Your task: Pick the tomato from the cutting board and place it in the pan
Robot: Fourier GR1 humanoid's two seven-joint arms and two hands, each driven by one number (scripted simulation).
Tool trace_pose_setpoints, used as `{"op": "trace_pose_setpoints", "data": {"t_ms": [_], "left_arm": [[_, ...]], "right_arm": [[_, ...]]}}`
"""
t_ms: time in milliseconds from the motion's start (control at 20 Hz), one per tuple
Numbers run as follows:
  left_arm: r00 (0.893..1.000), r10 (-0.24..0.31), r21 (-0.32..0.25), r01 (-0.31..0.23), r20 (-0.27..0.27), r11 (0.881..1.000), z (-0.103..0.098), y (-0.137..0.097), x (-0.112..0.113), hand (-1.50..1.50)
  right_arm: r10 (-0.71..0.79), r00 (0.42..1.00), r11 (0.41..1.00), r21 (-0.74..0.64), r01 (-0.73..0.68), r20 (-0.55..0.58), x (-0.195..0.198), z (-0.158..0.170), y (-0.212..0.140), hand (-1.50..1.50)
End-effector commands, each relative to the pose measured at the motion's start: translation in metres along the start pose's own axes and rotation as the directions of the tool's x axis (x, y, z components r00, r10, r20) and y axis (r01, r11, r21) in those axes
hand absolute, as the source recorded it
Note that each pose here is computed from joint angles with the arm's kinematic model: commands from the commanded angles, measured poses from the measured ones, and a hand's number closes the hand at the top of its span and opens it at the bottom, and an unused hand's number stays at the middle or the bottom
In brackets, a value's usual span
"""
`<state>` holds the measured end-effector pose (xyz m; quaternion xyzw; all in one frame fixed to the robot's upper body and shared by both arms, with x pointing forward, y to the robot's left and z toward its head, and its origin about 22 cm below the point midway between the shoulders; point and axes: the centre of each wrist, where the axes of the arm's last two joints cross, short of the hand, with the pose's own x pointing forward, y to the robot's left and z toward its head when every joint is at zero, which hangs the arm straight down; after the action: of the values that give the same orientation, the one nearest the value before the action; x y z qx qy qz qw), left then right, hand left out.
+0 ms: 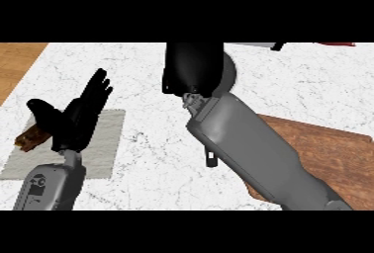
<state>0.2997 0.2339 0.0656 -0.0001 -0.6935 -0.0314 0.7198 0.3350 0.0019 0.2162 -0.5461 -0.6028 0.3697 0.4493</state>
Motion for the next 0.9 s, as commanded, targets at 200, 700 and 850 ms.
{"op": "trace_pose_setpoints", "data": {"t_ms": [200, 700, 850], "left_arm": [[1.0, -0.011, 0.039, 0.012, -0.012, 0.999, 0.0, 0.01, 0.006, 0.0], [1.0, -0.001, 0.08, 0.0, 0.011, 0.997, 0.004, 0.034, 0.007, 0.0], [1.0, 0.002, 0.078, -0.003, 0.009, 0.997, 0.016, 0.029, -0.007, 0.0]], "right_arm": [[-0.106, 0.989, 0.994, -0.042, 0.102, -0.103, 0.018, -0.036, 0.019, 1.5], [-0.19, 0.98, 0.982, -0.006, 0.19, -0.066, -0.028, -0.071, 0.079, 1.5], [-0.216, 0.976, 0.976, 0.033, 0.217, -0.032, -0.05, -0.071, 0.103, 1.5]]}}
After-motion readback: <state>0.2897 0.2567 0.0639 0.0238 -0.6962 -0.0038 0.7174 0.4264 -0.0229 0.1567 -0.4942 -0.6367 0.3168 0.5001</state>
